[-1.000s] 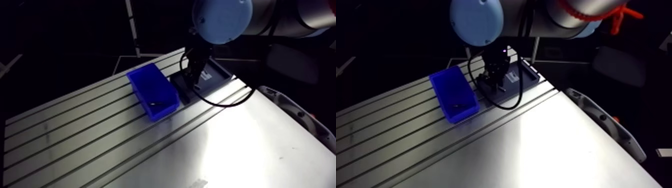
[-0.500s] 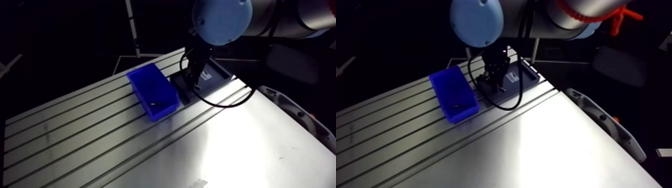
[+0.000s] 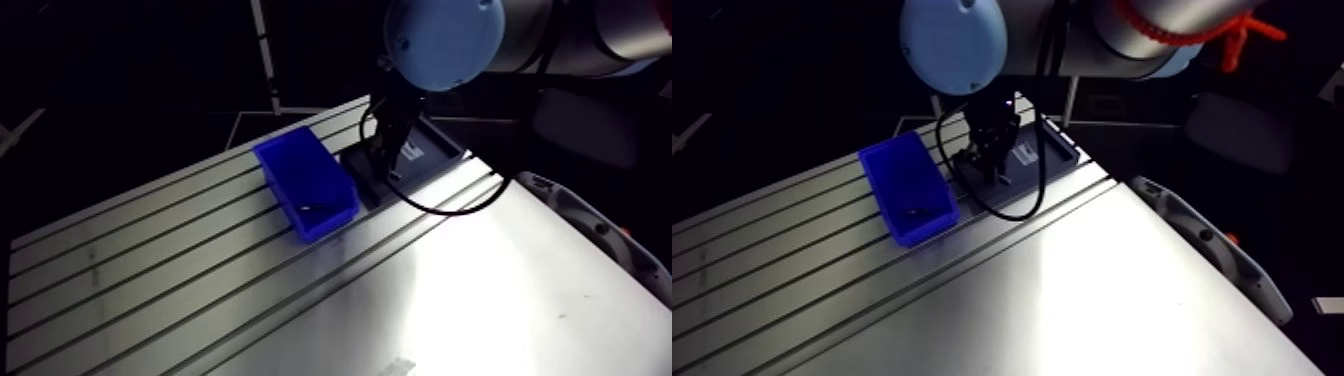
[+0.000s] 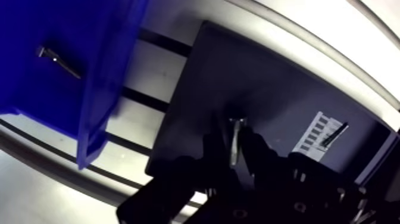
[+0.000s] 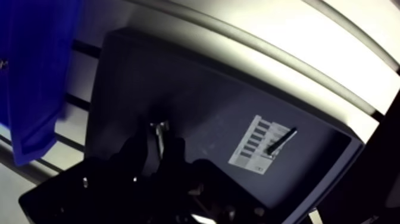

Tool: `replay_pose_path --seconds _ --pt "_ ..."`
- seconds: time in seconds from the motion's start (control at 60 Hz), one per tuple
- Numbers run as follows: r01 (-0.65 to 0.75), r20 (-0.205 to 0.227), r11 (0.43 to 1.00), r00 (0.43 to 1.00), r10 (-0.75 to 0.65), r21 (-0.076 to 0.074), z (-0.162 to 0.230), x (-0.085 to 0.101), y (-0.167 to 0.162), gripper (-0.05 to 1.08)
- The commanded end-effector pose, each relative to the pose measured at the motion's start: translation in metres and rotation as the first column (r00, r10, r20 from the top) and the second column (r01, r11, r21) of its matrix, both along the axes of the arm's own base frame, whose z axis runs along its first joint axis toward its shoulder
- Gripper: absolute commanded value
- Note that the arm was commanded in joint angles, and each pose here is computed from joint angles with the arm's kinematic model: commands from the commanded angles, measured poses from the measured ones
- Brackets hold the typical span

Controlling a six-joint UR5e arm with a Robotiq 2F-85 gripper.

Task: Pick up the M10 bolt from the tray and put it into the blue bin.

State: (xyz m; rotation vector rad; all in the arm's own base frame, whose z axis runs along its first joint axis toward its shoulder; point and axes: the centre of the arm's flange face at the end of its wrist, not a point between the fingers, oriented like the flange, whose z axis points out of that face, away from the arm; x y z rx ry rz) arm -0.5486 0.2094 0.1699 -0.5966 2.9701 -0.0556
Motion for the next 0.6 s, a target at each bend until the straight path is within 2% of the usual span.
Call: replay_pose_path --seconds 0.017,0.233,0.417,0.6 --pt "0.0 0.0 1.0 1.0 0.0 -0.001 -0.0001 0.0 -0.0001 0.68" --pt "0.0 0.008 1.0 1.0 0.0 -0.002 -0.0042 0.0002 0.0003 0.7" --pt "-0.001 -0.001 1.0 1.0 0.001 0.014 -0.0036 -0.0011 0.002 0.72" --pt "-0.001 -0.003 1.0 1.0 0.001 0.02 -0.0039 -0.0014 0.0028 0.76"
